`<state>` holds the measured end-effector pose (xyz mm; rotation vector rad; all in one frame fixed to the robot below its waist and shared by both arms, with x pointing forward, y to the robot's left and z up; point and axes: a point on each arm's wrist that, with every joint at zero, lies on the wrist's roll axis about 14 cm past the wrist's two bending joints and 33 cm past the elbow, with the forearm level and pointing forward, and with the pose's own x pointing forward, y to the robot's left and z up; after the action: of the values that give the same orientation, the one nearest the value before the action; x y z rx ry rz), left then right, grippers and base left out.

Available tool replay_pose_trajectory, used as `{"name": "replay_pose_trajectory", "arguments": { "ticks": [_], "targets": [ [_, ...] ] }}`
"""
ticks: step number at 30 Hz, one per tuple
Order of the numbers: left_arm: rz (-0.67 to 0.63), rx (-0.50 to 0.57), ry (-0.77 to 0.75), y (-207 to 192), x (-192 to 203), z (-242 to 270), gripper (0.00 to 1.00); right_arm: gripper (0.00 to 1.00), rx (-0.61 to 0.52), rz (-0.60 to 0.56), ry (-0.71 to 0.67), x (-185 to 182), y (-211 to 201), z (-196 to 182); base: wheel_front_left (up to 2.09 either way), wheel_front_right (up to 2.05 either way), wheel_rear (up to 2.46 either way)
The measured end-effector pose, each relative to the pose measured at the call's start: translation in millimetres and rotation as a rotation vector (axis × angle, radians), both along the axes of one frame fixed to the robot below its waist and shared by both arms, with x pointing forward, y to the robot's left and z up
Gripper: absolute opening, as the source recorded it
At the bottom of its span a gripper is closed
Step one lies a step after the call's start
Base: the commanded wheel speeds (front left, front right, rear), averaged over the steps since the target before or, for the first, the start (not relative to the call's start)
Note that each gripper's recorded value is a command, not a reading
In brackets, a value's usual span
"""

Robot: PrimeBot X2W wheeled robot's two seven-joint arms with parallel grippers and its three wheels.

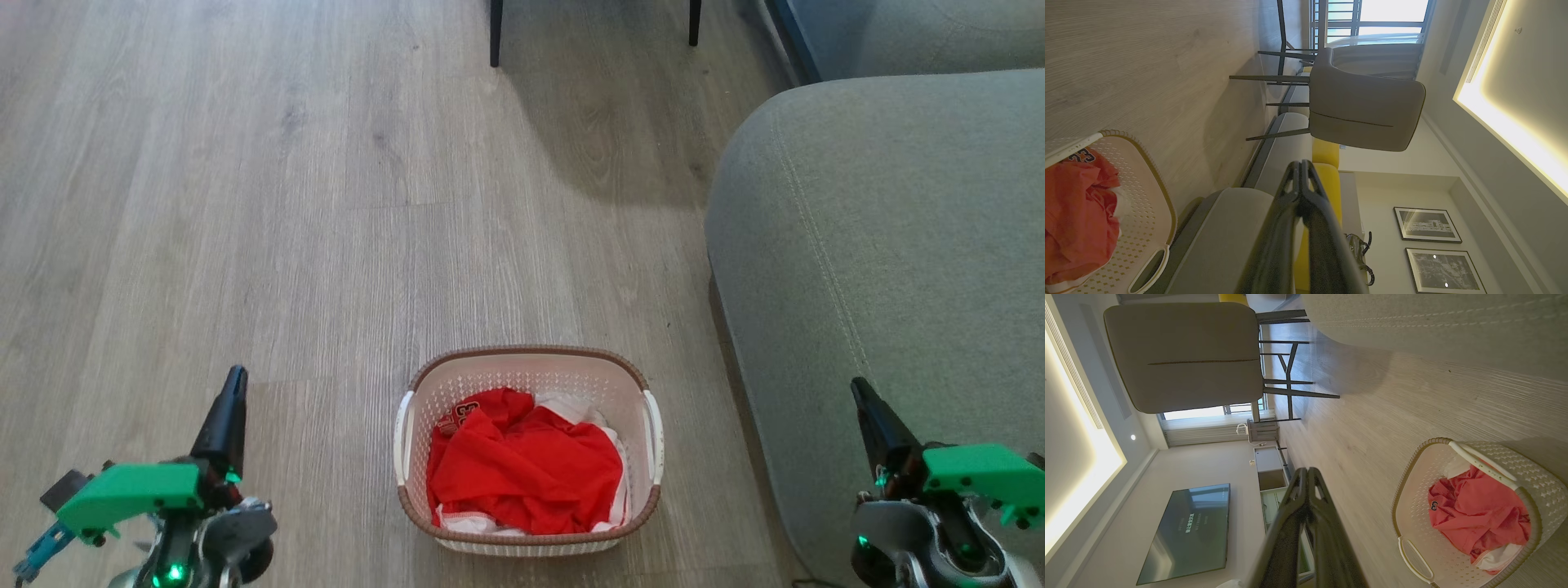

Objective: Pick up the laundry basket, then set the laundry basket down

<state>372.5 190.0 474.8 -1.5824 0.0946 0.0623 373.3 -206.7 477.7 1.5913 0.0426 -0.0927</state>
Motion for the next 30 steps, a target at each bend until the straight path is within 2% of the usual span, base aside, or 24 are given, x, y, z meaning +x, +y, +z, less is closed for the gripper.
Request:
{"name": "replay_pose_trajectory", "arguments": {
  "ticks": [30],
  "targets": [
    [0.0,0.0,0.0,0.0,0.0,0.0,0.0,0.0,0.0,0.0,0.0,0.0,0.0,0.0,0.0,0.0,0.0]
  ]
}}
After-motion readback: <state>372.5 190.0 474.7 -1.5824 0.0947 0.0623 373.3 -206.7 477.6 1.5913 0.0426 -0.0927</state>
